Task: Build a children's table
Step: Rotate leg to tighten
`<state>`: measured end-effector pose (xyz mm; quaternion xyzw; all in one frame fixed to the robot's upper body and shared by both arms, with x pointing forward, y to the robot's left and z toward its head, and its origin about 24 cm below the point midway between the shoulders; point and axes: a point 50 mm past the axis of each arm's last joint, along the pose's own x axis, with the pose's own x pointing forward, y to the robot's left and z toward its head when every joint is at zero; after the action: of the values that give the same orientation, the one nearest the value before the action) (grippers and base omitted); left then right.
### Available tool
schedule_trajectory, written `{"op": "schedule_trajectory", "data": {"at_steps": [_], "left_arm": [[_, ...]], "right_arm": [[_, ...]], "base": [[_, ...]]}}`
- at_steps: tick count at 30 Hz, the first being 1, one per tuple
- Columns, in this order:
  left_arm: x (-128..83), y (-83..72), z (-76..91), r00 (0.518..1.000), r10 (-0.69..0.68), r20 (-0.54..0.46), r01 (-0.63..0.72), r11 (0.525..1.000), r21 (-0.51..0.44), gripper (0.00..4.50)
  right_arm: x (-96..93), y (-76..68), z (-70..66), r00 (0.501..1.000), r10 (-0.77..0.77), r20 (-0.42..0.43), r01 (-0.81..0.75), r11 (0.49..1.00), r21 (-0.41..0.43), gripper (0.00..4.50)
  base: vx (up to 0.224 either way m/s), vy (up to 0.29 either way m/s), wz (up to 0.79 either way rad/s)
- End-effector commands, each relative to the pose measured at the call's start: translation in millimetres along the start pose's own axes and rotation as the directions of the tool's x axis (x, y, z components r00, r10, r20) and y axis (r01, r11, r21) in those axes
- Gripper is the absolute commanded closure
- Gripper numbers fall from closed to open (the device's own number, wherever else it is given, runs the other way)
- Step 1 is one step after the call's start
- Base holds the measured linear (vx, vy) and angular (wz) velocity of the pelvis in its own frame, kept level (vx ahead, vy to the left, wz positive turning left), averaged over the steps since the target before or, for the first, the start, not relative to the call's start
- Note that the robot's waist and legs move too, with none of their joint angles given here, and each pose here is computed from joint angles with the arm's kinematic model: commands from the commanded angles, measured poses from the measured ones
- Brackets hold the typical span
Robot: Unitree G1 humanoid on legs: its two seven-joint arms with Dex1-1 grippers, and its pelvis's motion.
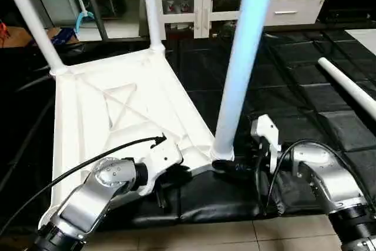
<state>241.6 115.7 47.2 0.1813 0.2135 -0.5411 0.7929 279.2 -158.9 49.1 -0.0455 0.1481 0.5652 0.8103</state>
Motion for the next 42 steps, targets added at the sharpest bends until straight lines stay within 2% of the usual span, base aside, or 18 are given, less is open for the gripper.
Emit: {"op": "schedule_trajectory", "data": {"at_steps": [1,3,6,7,12,13,20,21,23,24,26,27,29,33,37,39,41,42], "left_arm": [[4,-10.0,-9.7,0.997,-0.064,-0.046,0.063,0.998,-0.024,4.50],[4,-10.6,-10.2,0.996,-0.070,-0.048,0.069,0.997,-0.024,4.50],[4,-11.4,-10.8,0.996,-0.075,-0.051,0.074,0.997,-0.025,4.50],[4,-11.4,-10.8,0.996,-0.076,-0.051,0.074,0.997,-0.025,4.50],[4,-12.2,-10.9,0.995,-0.083,-0.053,0.082,0.996,-0.024,4.50],[4,-12.1,-10.9,0.995,-0.084,-0.053,0.082,0.996,-0.024,4.50],[5,-10.7,-12.8,0.995,-0.074,-0.067,0.072,0.997,-0.035,4.50],[7,-8.6,-14.5,0.995,-0.048,-0.082,0.044,0.998,-0.048,4.50],[9,-5.7,-15.2,0.996,-0.018,-0.091,0.012,0.998,-0.059,4.50],[14,1.1,-14.3,0.994,0.057,-0.097,-0.065,0.995,-0.075,4.50],[16,4.3,-13.3,0.991,0.094,-0.098,-0.102,0.991,-0.087,4.50],[21,9.5,-8.7,0.985,0.152,-0.088,-0.161,0.980,-0.114,4.50],[27,15.2,-2.7,0.973,0.216,-0.075,-0.226,0.962,-0.153,4.50],[39,25.7,7.4,0.943,0.327,-0.065,-0.333,0.919,-0.211,4.50],[54,39.4,20.5,0.891,0.450,-0.056,-0.448,0.856,-0.257,4.50],[58,41.9,24.0,0.879,0.474,-0.053,-0.470,0.841,-0.269,4.50],[61,42.1,26.3,0.875,0.481,-0.044,-0.472,0.833,-0.287,4.50],[63,41.5,26.9,0.877,0.478,-0.038,-0.467,0.833,-0.297,4.50]], "right_arm": [[2.8,-0.6,2.6,1.000,0.001,-0.006,-0.001,1.000,-0.025,0.47],[2.7,-1.6,2.3,1.000,-0.005,-0.002,0.005,1.000,-0.024,0.82],[2.5,-3.9,2.8,1.000,-0.023,0.013,0.023,0.999,-0.029,0.93],[2.5,-3.9,2.8,1.000,-0.023,0.014,0.024,0.999,-0.029,1.15],[2.7,-2.9,2.0,1.000,-0.012,0.022,0.013,0.999,-0.032,1.45],[2.7,-2.7,1.7,1.000,-0.010,0.021,0.011,0.999,-0.032,1.66],[4.4,-4.4,-1.5,0.998,-0.055,0.027,0.055,0.998,-0.034,1.82],[7.7,-11.6,-4.3,0.987,-0.162,0.015,0.162,0.986,-0.044,1.83],[10.8,-17.8,-5.5,0.967,-0.254,0.007,0.254,0.966,-0.049,1.84],[17.0,-29.6,-1.1,0.905,-0.424,0.037,0.420,0.904,0.085,1.84],[19.6,-34.2,0.8,0.869,-0.492,0.042,0.480,0.862,0.162,1.84],[24.5,-38.0,2.2,0.827,-0.561,0.028,0.549,0.818,0.173,1.84],[32.1,-37.5,-0.4,0.799,-0.601,0.011,0.597,0.795,0.110,1.85],[49.0,-31.9,-6.0,0.759,-0.651,-0.003,0.648,0.755,0.104,1.85],[75.2,-21.5,-3.4,0.706,-0.708,-0.006,0.702,0.698,0.140,1.85],[81.8,-20.5,-0.2,0.681,-0.732,0.004,0.722,0.672,0.165,1.85],[86.8,-19.8,1.9,0.678,-0.735,0.018,0.720,0.669,0.184,1.85],[90.5,-17.9,4.1,0.702,-0.711,0.037,0.691,0.693,0.203,1.85]], "base": [[0.000,0.000,0.00],[0.000,0.000,0.00],[0.000,0.000,0.00],[0.000,0.000,0.00],[0.000,0.000,0.00],[0.000,0.000,0.00],[0.000,0.000,0.00],[0.000,0.000,0.00],[0.000,0.000,0.00],[0.000,0.000,0.00],[-0.028,0.000,-0.04],[-0.056,-0.001,-0.07],[0.000,0.000,0.00],[0.000,0.000,0.00],[0.000,0.000,0.00],[0.000,0.000,0.00],[0.000,0.000,0.00],[0.000,0.000,0.00]]}}
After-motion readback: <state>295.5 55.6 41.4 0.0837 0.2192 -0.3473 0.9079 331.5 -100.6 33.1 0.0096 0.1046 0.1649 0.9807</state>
